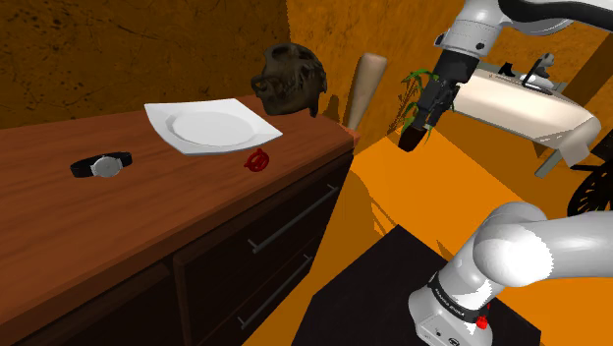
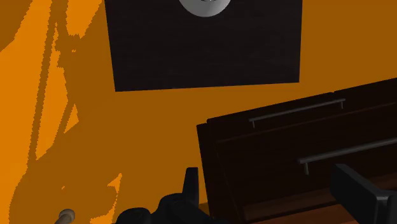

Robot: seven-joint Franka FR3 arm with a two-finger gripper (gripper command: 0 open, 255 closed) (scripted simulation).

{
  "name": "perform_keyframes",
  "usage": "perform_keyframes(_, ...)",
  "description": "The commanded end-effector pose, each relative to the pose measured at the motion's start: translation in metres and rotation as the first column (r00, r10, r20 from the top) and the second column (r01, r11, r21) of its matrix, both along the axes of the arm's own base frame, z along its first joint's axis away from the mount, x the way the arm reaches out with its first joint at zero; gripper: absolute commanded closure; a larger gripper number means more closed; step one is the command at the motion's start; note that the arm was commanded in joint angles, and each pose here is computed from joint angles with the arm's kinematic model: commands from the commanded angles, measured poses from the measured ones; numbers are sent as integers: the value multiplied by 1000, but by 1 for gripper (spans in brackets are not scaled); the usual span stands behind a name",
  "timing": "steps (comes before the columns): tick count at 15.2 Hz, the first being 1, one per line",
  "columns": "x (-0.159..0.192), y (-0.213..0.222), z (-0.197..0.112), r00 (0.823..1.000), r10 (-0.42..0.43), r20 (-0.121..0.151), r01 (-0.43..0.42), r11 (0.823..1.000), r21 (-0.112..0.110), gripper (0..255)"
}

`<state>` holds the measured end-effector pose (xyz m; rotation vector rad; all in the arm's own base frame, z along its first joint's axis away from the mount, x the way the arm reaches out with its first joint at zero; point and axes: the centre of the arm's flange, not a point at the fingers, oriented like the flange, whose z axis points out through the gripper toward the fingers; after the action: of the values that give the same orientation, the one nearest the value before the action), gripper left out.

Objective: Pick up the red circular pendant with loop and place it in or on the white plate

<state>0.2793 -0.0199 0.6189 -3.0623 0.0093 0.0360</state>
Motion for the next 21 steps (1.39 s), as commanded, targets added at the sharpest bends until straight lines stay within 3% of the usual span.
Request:
perform_keyframes(1, 0, 0, 0, 1000, 0, 0, 0, 1000, 0, 0)
perform_keyframes(21, 103, 219, -45, 991, 135, 11, -135, 980, 143, 0)
